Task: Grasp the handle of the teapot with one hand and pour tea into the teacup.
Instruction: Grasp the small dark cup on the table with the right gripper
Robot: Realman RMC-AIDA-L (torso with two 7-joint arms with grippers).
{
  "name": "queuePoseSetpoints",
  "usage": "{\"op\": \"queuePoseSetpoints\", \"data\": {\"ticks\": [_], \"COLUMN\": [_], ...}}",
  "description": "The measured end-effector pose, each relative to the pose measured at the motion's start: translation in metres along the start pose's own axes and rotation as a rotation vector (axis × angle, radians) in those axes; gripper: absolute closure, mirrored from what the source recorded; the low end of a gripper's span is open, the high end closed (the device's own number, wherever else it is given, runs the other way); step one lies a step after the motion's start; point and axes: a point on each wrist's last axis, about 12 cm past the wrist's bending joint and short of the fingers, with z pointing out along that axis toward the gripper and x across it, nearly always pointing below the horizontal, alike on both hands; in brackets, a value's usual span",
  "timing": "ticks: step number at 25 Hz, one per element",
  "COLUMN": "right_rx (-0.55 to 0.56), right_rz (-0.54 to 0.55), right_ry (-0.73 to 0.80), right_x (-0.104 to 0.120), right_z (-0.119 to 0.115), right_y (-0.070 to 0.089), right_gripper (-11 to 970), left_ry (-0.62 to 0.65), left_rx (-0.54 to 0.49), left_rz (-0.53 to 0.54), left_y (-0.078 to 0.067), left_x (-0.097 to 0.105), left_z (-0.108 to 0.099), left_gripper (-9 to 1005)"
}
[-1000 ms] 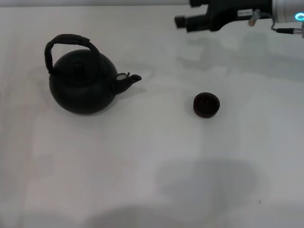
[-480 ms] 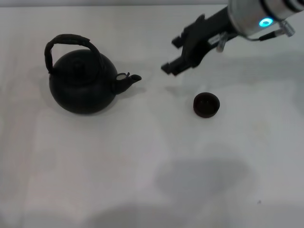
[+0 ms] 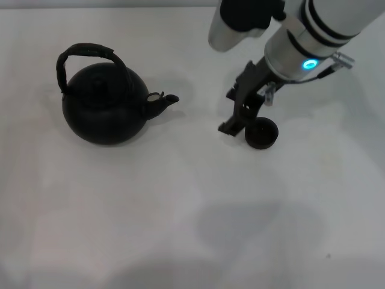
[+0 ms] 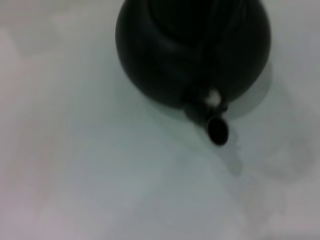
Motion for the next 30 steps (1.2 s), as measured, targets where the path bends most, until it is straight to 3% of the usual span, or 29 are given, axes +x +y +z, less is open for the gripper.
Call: {"op": "queuePoseSetpoints", "data": {"ticks": [5, 11, 19, 30], "right_rx": [0.001, 0.049, 0.061, 0.056], "right_rz": [0.007, -0.025, -0.044, -0.034], "right_ry": [0.037, 0.077, 0.122, 0.15], "right_x": [0.005, 0.005, 0.004, 0.01], "right_z": [0.012, 0.025, 0.032, 0.036], "right_y": [0.002, 0.006, 0.007, 0.007], "right_gripper": [195, 195, 199, 204], "left_ry": [-0.002, -0.001, 0.037, 0.038], "left_rx": [-0.04, -0.021, 0.034, 0.04], "left_rz": [0.004, 0.002, 0.003, 0.002], "left_y": [0.005, -0.001, -0.01, -0.011], "left_x": [-0.001, 0.0, 0.006, 0.006], "left_z": [0.003, 0.009, 0.01, 0.012], "left_gripper": [303, 303, 303, 302]}}
